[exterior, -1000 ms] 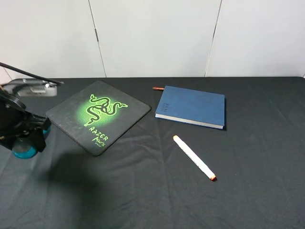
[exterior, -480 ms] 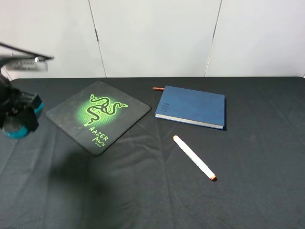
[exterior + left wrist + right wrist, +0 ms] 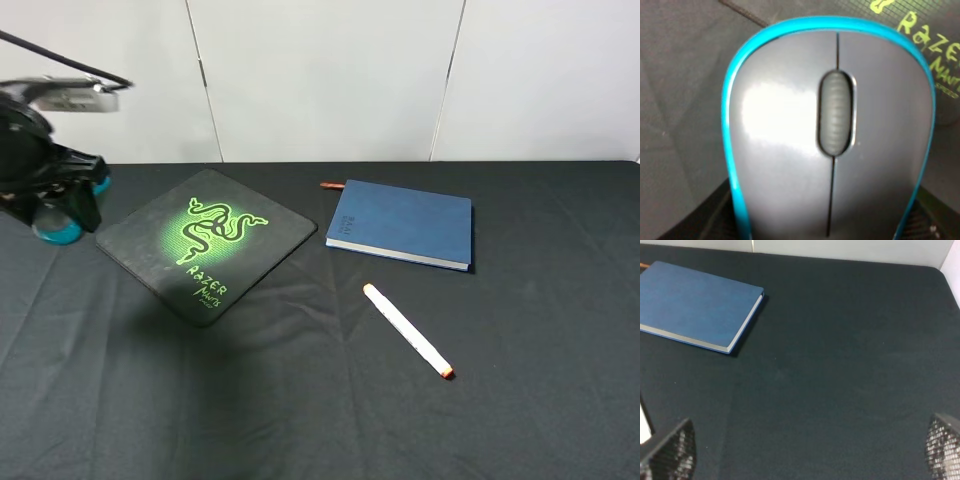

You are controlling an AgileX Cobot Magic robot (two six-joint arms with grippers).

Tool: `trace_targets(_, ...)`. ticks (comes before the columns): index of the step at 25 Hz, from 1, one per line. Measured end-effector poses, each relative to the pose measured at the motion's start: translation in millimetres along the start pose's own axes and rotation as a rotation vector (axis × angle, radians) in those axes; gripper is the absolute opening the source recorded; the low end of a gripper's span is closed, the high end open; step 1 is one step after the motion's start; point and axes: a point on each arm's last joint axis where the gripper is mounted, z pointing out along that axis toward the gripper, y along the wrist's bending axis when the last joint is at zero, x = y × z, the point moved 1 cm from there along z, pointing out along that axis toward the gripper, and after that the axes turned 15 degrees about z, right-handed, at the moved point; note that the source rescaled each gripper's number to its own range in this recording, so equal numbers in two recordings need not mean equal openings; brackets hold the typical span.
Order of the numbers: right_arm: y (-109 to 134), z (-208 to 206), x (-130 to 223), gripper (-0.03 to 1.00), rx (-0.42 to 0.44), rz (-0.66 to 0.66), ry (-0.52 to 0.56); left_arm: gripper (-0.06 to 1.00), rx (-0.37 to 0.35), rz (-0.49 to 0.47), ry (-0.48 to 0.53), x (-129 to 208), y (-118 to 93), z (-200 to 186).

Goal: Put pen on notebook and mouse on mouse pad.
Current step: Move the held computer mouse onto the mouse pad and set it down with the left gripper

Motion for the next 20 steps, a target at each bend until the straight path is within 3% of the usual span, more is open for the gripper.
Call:
trace_targets(11,0,0,0,1.00,0.000,0.000,0.000,0.00,0.017,0.016,0.041,-61,16,60)
trace_targets(20,0,0,0,1.00,0.000,0.000,0.000,0.00,0.041,0.096,0.053,-104,-7,106)
